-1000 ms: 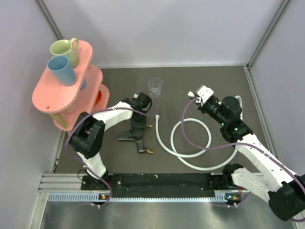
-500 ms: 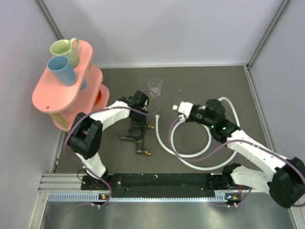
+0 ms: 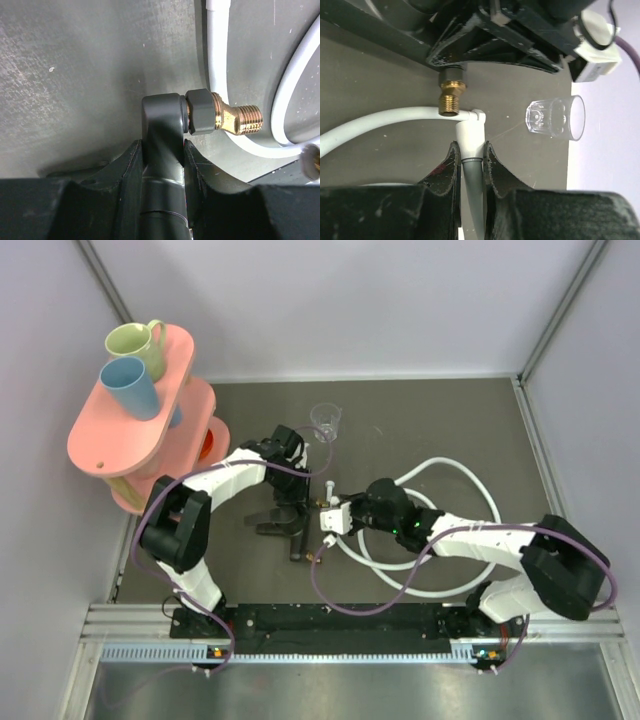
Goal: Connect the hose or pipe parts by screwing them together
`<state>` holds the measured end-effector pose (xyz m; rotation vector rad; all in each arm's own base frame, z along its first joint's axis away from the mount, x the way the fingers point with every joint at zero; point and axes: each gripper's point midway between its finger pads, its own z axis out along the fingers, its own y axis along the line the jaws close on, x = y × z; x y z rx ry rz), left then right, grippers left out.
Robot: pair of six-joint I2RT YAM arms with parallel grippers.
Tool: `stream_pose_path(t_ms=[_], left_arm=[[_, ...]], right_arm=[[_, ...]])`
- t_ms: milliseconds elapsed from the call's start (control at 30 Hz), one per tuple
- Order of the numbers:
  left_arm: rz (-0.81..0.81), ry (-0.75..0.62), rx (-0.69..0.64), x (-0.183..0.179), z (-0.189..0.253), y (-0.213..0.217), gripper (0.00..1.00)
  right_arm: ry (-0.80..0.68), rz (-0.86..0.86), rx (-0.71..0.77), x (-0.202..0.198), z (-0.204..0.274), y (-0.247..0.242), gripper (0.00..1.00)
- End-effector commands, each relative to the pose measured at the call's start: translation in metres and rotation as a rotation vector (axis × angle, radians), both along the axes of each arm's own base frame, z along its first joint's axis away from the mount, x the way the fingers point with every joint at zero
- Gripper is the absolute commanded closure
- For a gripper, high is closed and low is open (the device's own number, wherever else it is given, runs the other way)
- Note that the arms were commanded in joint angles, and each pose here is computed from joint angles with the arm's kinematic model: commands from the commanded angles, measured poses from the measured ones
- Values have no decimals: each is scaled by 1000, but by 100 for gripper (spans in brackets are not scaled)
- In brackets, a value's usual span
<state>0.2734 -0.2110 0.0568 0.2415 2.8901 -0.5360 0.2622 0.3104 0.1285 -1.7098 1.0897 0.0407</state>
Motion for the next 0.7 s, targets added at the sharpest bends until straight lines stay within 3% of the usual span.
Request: stream_pose_path(t_ms=[0,667], left_arm=[[-35,-55,-143,6,29,-15,100],[-34,-23,-208,3,28,-16,100]], right_arm=[[-109,-14,68,12,17,18,100],[-103,52,69,6,-10,31,100]])
